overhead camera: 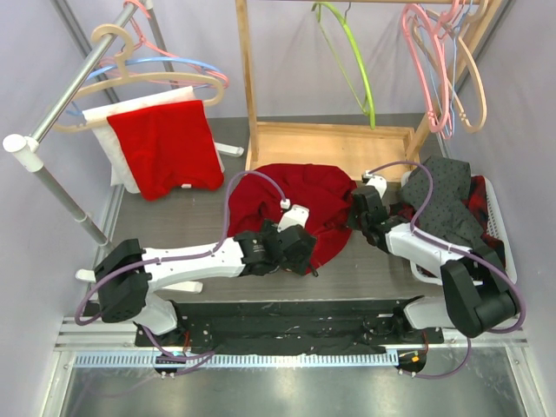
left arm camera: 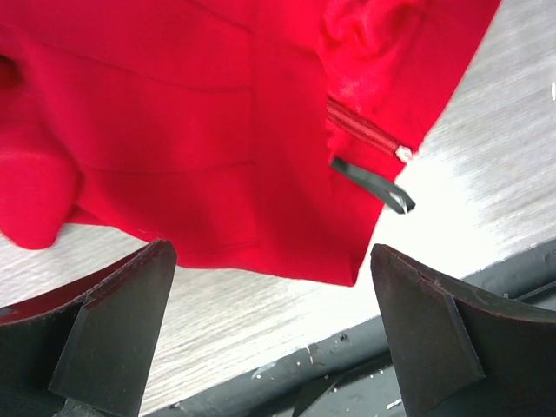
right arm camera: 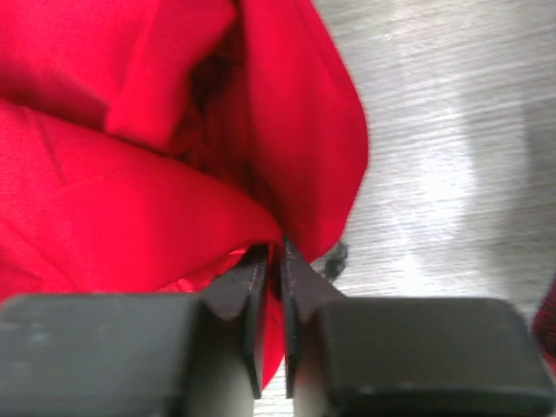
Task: Place the skirt on the hanger
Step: Adjust the skirt at the center of the board.
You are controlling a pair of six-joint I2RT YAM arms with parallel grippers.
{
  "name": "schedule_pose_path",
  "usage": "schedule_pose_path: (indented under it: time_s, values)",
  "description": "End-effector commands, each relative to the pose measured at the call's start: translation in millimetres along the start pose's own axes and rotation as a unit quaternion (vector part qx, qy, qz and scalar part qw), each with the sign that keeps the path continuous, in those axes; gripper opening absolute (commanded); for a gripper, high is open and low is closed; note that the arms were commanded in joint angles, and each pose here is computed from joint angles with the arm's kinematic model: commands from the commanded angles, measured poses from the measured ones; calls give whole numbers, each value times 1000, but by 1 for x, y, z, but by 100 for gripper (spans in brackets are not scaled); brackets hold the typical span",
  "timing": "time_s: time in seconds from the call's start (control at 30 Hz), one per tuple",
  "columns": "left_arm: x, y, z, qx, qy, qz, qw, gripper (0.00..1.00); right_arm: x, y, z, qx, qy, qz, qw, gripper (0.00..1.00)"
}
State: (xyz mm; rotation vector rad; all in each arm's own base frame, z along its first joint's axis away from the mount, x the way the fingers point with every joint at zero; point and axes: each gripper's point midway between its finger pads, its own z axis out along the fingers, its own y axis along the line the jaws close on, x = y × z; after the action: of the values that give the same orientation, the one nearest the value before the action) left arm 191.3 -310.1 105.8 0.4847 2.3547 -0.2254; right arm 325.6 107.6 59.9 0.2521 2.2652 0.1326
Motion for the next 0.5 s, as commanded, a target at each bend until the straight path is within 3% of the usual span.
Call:
schedule_pose_path:
  time_s: [0.0,0.17,0.37,0.47]
  values:
    - [3,-14,0,43,-1,-11,999,100,-27,24,-6,-50,-35,25,998,11]
    - [22,-13,12,30,27,-12,999,100,-21,23,-11,-54,-24,29,998,7]
    - [24,-12,13,11,20,-13,1000,95,-5,20,-16,-59,0,38,998,7]
    - [19,-11,15,-2,8,-29,1000,88,-2,20,-19,-64,2,44,997,7]
